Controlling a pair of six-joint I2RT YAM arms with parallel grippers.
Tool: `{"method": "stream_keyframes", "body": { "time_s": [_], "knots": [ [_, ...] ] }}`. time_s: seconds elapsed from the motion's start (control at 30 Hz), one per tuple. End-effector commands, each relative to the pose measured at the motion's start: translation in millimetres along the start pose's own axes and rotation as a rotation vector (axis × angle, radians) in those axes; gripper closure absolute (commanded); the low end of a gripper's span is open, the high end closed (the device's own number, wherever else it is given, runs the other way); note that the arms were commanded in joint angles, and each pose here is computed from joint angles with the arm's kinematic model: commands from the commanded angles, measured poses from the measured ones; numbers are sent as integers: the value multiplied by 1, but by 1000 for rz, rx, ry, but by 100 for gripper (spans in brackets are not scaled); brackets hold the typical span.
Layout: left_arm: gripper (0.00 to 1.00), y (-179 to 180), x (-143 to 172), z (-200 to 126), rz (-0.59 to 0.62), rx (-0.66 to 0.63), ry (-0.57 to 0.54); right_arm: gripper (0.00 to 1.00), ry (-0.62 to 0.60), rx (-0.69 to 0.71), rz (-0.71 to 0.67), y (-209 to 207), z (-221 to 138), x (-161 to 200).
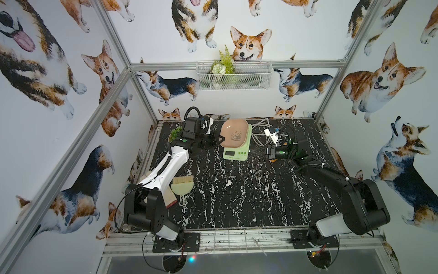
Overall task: Charge the electronic scale
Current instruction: Insert the charging cable into the electronic scale.
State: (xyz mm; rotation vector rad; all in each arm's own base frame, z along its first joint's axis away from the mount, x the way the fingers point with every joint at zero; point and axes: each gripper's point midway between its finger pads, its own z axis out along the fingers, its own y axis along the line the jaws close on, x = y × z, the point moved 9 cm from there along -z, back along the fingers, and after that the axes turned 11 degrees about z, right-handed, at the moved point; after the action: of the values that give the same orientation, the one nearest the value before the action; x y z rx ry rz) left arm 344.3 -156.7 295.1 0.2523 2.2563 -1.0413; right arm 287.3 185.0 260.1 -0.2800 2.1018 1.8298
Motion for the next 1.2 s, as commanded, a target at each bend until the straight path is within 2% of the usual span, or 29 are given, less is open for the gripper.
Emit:
{"method": "stream_keyframes", "body": {
  "time_s": [0.0,1.17],
  "knots": [
    [100,-13,-10,-6,37,62,-45,100,-6,-3,-28,3,1,-2],
    [100,-22,-10,-8,57,91,-41,100,-29,7,-47,9,-2,-3]
  ]
}}
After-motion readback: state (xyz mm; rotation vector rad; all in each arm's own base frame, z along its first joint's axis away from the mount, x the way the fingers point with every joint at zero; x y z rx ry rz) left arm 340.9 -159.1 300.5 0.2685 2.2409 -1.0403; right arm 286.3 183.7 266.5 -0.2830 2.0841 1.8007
